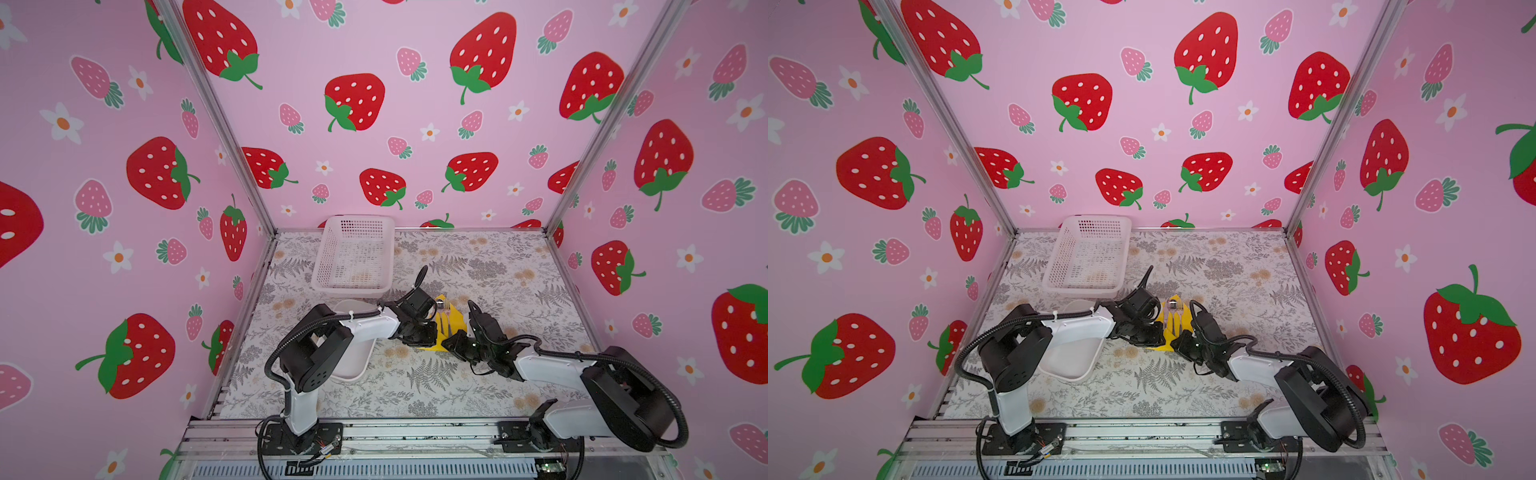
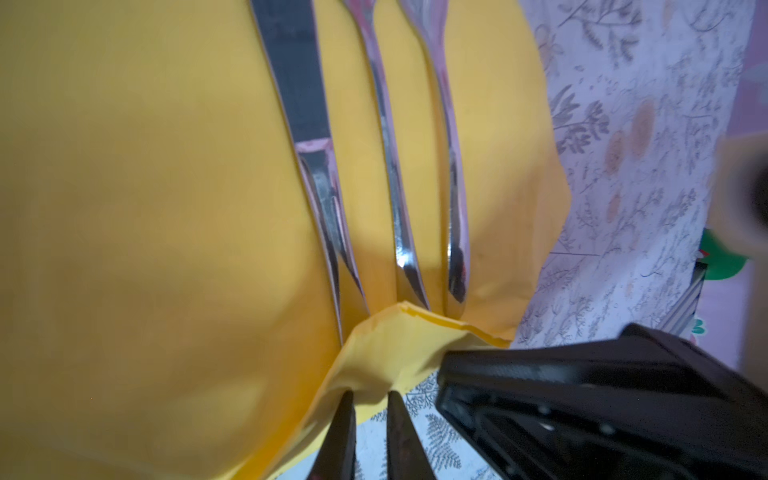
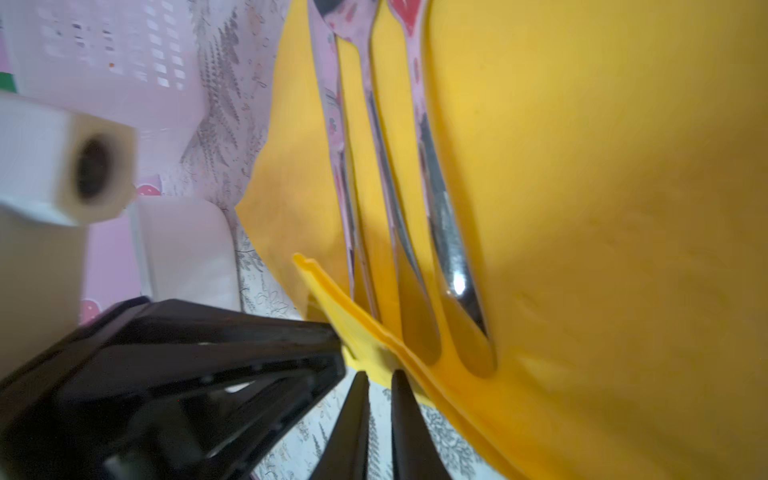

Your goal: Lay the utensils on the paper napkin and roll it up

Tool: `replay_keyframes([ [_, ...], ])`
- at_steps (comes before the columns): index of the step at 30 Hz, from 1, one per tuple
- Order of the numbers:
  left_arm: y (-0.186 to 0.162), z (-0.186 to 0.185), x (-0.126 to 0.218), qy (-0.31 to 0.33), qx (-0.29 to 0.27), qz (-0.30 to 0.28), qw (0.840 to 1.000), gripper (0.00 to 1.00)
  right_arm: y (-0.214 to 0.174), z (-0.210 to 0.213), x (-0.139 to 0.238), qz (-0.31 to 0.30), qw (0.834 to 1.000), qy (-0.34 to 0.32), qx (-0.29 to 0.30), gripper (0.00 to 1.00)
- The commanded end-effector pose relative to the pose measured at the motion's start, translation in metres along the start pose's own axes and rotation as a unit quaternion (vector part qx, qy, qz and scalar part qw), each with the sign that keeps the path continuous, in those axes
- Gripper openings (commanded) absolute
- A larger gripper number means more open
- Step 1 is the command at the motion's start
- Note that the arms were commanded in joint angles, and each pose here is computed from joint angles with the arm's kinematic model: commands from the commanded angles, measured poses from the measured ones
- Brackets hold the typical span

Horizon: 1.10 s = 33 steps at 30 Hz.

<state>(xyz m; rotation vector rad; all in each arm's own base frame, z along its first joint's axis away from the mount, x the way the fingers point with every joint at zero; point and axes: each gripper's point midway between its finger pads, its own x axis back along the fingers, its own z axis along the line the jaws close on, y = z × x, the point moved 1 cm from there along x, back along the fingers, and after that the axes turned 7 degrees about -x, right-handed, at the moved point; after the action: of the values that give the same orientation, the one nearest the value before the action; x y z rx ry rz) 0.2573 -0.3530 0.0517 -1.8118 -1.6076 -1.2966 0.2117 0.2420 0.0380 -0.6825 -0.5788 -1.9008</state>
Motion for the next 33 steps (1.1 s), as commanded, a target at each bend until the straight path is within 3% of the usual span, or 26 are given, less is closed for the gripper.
replay_keyframes([
  [1,0.006,-0.011,0.021,-0.007,-0.023,-0.023,0.999,0.18,0.000,-0.012,0.000,-0.005,1.000,-0.022,-0.012,0.15],
  [11,-0.020,0.012,0.017,0.015,-0.004,0.001,1.000,0.18,0.002,-0.027,0.006,-0.029,0.998,-0.039,-0.032,0.15],
  [29,-0.027,0.043,0.001,0.079,0.023,0.020,0.996,0.16,0.002,-0.034,0.008,-0.035,0.997,-0.051,-0.046,0.15],
  [33,-0.025,0.037,0.007,0.066,0.022,0.016,0.997,0.17,0.002,-0.034,0.008,-0.035,0.997,-0.050,-0.047,0.15],
])
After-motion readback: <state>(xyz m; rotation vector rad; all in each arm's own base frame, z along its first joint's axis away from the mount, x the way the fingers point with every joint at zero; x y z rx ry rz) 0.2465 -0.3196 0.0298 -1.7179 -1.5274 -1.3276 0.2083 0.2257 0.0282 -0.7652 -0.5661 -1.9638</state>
